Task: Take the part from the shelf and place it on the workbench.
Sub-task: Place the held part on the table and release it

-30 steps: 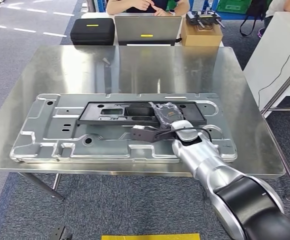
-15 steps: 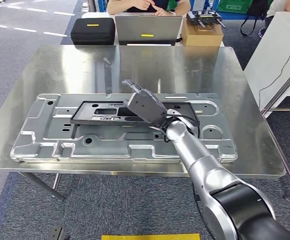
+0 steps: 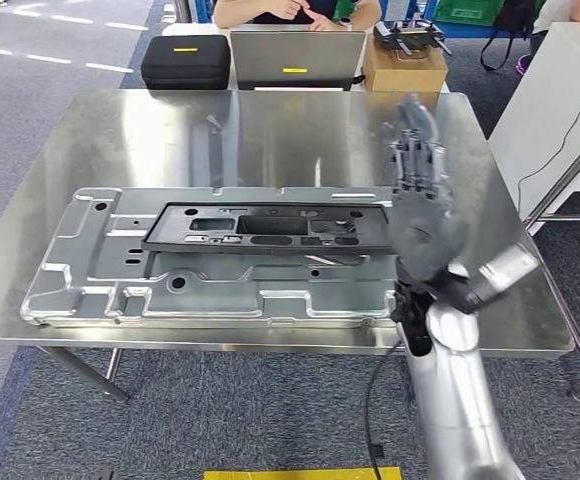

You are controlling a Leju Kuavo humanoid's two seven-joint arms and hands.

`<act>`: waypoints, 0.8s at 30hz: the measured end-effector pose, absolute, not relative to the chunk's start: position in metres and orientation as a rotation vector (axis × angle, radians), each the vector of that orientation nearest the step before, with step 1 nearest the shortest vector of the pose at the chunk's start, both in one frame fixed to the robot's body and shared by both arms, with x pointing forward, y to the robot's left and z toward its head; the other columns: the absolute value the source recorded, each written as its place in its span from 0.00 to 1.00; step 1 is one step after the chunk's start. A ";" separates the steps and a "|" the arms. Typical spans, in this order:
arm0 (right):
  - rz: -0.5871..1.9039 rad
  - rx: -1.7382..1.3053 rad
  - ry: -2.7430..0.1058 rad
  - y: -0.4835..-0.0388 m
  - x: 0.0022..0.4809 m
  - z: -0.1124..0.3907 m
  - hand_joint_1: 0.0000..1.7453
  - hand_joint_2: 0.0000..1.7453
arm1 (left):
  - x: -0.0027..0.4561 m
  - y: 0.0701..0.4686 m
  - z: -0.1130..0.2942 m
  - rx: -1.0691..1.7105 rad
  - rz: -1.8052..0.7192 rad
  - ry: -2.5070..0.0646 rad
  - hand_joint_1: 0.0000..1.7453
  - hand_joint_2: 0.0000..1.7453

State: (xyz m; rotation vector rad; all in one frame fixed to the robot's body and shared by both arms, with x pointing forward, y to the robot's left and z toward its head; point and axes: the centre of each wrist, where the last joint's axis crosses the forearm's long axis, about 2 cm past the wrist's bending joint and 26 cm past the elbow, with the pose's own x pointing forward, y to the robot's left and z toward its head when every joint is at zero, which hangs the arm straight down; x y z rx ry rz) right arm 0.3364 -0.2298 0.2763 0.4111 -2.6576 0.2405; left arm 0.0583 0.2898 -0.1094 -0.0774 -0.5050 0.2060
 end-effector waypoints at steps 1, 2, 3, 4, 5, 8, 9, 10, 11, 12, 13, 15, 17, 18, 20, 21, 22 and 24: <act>0.237 0.403 -2.702 -0.235 0.326 0.278 0.00 0.00 | 0.057 0.290 -0.110 -0.074 0.214 -0.504 0.00 0.00; 0.239 0.392 -2.735 -0.239 0.316 0.277 0.00 0.00 | 0.057 0.290 -0.110 -0.070 0.221 -0.504 0.00 0.00; 0.244 0.378 -2.761 -0.244 0.305 0.274 0.00 0.00 | 0.056 0.290 -0.110 -0.067 0.230 -0.504 0.00 0.00; 0.250 0.362 -2.776 -0.248 0.293 0.271 0.00 0.00 | 0.056 0.291 -0.110 -0.063 0.239 -0.503 0.00 0.00; 0.255 0.343 -2.783 -0.252 0.283 0.267 0.00 0.00 | 0.055 0.291 -0.110 -0.060 0.247 -0.501 0.00 0.00; 0.251 0.291 -2.778 -0.261 0.263 0.260 0.00 0.00 | 0.051 0.291 -0.110 -0.052 0.261 -0.497 0.00 0.00; 0.246 0.277 -2.770 -0.263 0.259 0.257 0.00 0.00 | 0.050 0.291 -0.110 -0.049 0.265 -0.499 0.00 0.00; 0.240 0.262 -2.760 -0.265 0.254 0.253 0.00 0.00 | 0.050 0.291 -0.110 -0.047 0.269 -0.501 0.00 0.00; 0.234 0.249 -2.750 -0.267 0.249 0.250 0.00 0.00 | 0.050 0.292 -0.111 -0.044 0.274 -0.503 0.00 0.00; 0.228 0.238 -2.739 -0.269 0.245 0.246 0.00 0.00 | 0.050 0.292 -0.111 -0.040 0.279 -0.505 0.00 0.00; 0.221 0.227 -2.727 -0.270 0.242 0.242 0.00 0.00 | 0.050 0.293 -0.111 -0.036 0.282 -0.507 0.00 0.00; 0.206 0.203 -2.695 -0.273 0.235 0.233 0.00 0.00 | 0.049 0.295 -0.111 -0.030 0.288 -0.511 0.00 0.00; 0.191 0.170 -2.657 -0.277 0.228 0.223 0.00 0.00 | 0.048 0.296 -0.111 -0.025 0.295 -0.512 0.00 0.00; 0.185 0.154 -2.637 -0.279 0.225 0.218 0.00 0.00 | 0.047 0.296 -0.111 -0.022 0.299 -0.511 0.00 0.00; 0.181 0.120 -2.590 -0.283 0.220 0.207 0.00 0.00 | 0.046 0.297 -0.111 -0.018 0.304 -0.510 0.00 0.00; 0.178 0.100 -2.560 -0.285 0.218 0.200 0.00 0.00 | 0.046 0.297 -0.111 -0.017 0.306 -0.509 0.00 0.00; 0.173 0.077 -2.524 -0.289 0.216 0.191 0.00 0.00 | 0.045 0.297 -0.111 -0.017 0.308 -0.509 0.00 0.00; 0.169 0.031 -2.443 -0.296 0.211 0.171 0.00 0.00 | 0.045 0.297 -0.111 -0.015 0.310 -0.508 0.00 0.00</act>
